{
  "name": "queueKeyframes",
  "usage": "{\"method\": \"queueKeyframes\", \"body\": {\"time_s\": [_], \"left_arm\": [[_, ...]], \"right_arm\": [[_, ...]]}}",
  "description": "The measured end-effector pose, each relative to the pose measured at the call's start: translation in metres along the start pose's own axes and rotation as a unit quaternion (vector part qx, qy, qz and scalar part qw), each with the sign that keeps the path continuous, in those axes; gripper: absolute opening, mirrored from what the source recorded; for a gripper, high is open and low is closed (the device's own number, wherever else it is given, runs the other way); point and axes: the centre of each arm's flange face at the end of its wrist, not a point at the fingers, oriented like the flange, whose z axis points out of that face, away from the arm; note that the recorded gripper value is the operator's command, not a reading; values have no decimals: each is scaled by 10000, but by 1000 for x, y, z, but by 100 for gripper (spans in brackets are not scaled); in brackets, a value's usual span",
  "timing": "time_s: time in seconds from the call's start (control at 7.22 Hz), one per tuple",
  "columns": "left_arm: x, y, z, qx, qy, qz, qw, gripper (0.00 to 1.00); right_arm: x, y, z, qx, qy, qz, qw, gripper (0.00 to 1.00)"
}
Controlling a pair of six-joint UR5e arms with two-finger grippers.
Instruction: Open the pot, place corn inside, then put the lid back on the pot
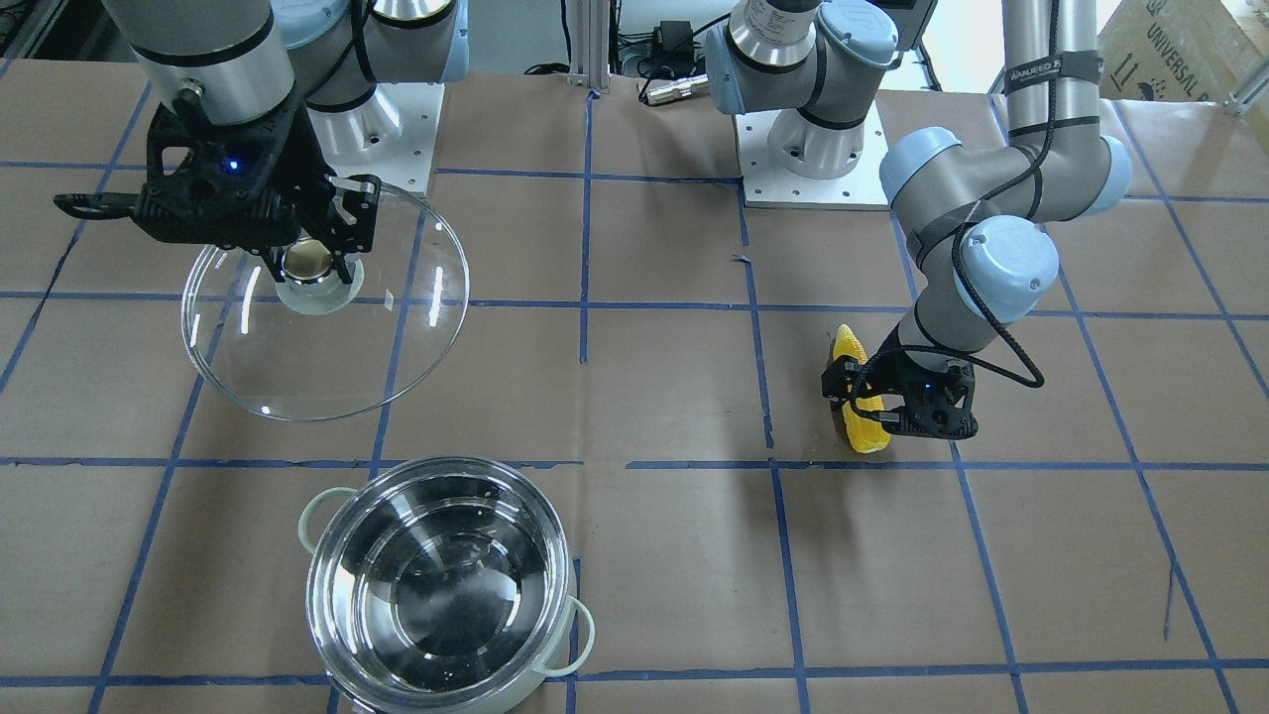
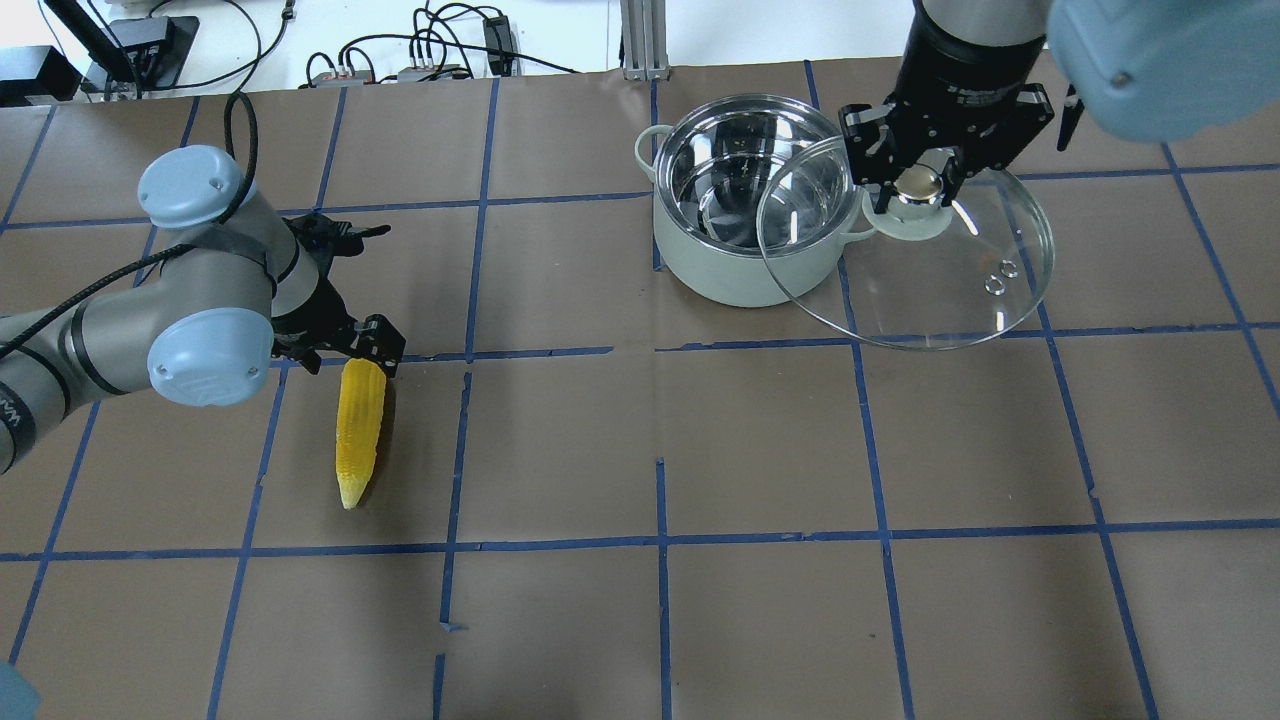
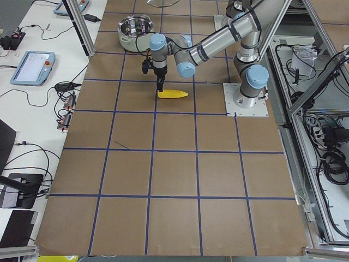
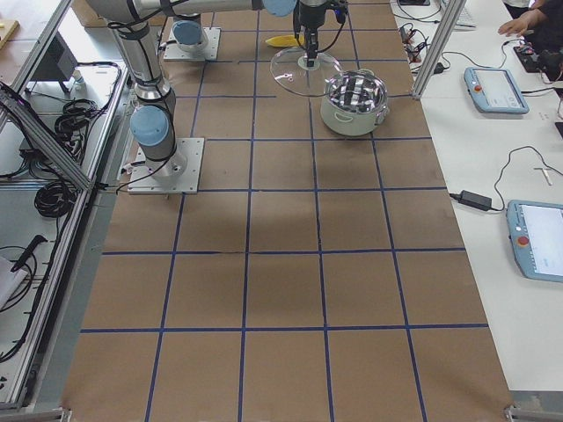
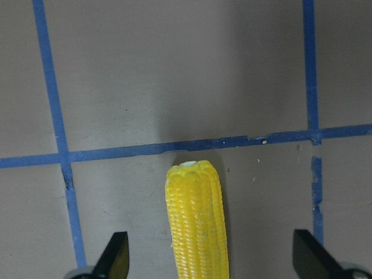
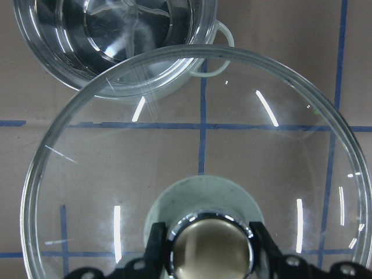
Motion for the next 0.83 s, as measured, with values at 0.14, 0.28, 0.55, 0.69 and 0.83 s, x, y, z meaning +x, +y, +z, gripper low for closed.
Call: {"method": "queueKeyframes", "body": {"time_s": [0.14, 0.28, 0.55, 0.69, 0.83], "left_arm": [[-4, 1, 10, -55, 26, 43, 10000, 86], [-7, 3, 18, -119, 50, 59, 9999, 59], [-9, 10, 38, -317, 96, 57, 9994, 14], [-8, 11, 42, -353, 98, 60, 9993, 3], [-5, 9, 39, -324, 88, 61, 9994, 2]], "right_arm": [[3, 9, 4, -13, 0, 19, 10000, 10], [4, 19, 5, -6, 1, 24, 10000, 10], [5, 40, 6, 88, 3, 30, 10000, 10], [5, 44, 6, 154, -2, 29, 9999, 10], [5, 46, 5, 188, -3, 23, 9998, 11]]}}
